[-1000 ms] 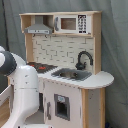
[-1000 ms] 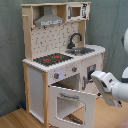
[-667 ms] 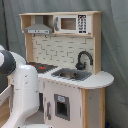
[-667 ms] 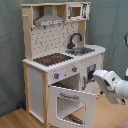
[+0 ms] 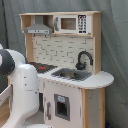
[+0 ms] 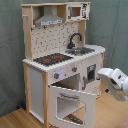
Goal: Play with the kitchen
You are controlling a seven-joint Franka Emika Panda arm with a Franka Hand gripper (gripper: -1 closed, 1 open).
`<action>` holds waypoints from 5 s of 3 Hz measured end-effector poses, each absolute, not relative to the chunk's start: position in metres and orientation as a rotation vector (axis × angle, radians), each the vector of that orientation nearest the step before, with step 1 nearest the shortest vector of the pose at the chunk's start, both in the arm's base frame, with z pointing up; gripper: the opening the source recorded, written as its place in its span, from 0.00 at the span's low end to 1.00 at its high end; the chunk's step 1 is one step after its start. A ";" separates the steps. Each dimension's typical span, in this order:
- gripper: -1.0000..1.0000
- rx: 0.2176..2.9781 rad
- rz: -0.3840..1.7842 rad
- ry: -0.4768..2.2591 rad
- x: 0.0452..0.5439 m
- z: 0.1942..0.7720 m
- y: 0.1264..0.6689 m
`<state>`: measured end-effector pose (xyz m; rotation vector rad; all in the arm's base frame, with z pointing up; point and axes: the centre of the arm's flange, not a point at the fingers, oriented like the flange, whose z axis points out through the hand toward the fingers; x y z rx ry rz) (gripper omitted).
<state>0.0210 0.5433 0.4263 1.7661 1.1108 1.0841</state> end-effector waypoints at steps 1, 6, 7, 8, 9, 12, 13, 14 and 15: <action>1.00 1.731 1.067 1.166 0.010 0.433 0.536; 1.00 1.517 0.970 1.395 -0.042 0.441 0.497; 1.00 1.472 0.947 1.433 -0.051 0.438 0.491; 1.00 1.426 0.925 1.465 -0.059 0.434 0.484; 1.00 1.380 0.903 1.495 -0.065 0.429 0.477; 1.00 1.245 0.834 1.564 -0.079 0.407 0.461; 1.00 1.202 0.811 1.580 -0.080 0.398 0.456; 1.00 1.162 0.789 1.593 -0.081 0.390 0.452; 1.00 1.124 0.768 1.604 -0.080 0.381 0.449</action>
